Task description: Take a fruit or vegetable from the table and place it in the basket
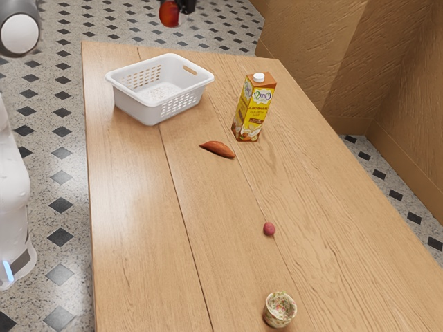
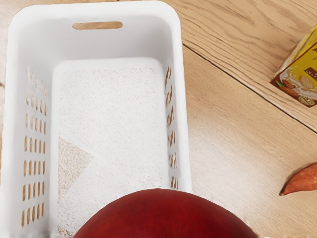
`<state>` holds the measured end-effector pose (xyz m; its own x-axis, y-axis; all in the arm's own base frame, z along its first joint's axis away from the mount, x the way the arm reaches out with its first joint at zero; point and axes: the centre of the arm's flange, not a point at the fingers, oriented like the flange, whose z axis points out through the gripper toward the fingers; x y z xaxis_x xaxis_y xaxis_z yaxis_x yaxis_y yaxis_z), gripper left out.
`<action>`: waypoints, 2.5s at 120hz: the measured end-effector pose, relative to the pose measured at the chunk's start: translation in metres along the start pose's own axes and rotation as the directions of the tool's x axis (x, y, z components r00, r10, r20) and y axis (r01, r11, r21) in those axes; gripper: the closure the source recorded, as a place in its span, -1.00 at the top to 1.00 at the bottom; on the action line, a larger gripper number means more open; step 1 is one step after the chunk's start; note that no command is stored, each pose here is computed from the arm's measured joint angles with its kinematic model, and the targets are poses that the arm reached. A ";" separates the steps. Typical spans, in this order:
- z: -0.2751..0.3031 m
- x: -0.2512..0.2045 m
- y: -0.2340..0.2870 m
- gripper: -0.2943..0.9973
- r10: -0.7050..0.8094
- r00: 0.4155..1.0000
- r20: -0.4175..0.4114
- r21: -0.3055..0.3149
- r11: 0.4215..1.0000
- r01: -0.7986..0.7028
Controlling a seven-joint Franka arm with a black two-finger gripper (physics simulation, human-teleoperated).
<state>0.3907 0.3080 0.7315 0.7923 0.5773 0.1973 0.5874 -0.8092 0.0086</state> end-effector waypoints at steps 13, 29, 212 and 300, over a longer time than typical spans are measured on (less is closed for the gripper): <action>0.021 -0.004 -0.006 0.14 -0.011 0.999 0.045 0.002 1.000 0.011; 0.050 -0.010 -0.017 0.14 -0.032 0.995 0.098 0.005 0.999 0.032; 0.195 -0.011 -0.040 0.13 -0.097 0.995 -0.014 0.010 0.995 0.097; -0.051 -0.008 0.030 0.47 0.017 0.960 -0.281 0.022 1.000 -0.012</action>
<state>0.3941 0.2737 0.7799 0.7244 0.5092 0.4647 0.5816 -0.8134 -0.0153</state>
